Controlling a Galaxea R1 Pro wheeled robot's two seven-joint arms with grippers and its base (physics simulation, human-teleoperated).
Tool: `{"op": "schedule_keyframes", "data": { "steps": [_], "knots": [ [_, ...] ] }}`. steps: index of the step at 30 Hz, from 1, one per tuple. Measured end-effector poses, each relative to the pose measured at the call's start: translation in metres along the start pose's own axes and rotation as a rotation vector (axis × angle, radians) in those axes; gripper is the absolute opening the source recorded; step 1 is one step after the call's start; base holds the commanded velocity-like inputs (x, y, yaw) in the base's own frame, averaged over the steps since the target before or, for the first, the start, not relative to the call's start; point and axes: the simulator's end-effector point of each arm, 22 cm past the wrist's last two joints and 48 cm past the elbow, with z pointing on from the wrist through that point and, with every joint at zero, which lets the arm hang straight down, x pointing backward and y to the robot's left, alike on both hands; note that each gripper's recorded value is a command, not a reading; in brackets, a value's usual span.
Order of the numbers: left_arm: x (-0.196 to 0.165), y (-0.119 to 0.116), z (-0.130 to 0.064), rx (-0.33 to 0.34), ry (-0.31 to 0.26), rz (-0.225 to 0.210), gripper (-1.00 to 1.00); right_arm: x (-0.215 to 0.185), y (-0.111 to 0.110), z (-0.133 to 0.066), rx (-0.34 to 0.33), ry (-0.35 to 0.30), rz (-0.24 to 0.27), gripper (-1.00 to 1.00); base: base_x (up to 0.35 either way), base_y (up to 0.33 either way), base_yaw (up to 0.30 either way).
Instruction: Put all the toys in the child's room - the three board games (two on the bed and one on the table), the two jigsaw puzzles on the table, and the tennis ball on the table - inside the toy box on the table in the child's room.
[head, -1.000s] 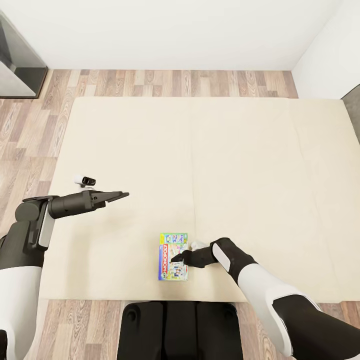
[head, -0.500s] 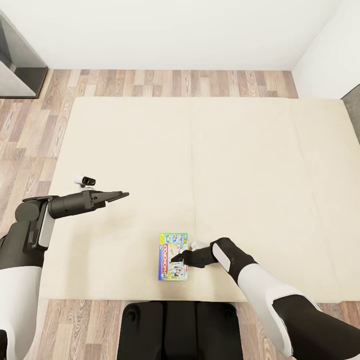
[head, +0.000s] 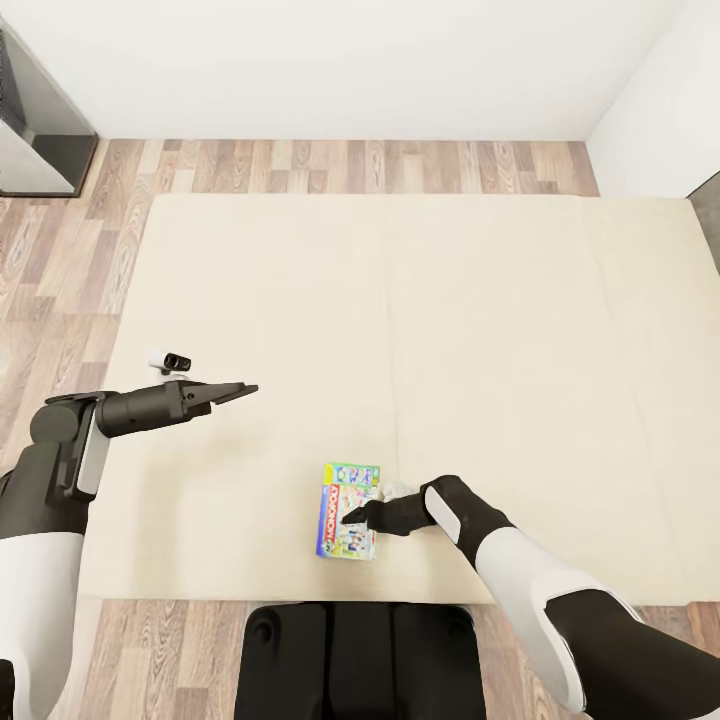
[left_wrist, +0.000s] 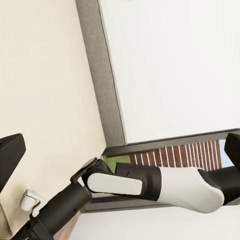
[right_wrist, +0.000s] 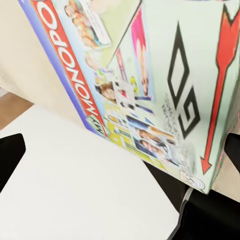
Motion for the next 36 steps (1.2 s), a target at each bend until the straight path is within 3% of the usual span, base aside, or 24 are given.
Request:
{"op": "schedule_keyframes", "data": {
  "steps": [15, 36],
  "knots": [
    [-0.0006, 0.0001, -0.0009, -0.001, -0.002, 0.000, 1.00, 0.0000, 0.0000, 0.0000, 0.000, 0.000, 0.000, 1.00, 0.000, 0.103, 0.000],
    [0.0001, 0.0000, 0.0001, 0.000, 0.000, 0.000, 1.00, -0.0038, -0.0056, -0.0053, 0.008, -0.005, 0.000, 1.00, 0.000, 0.005, 0.000]
  ]
}}
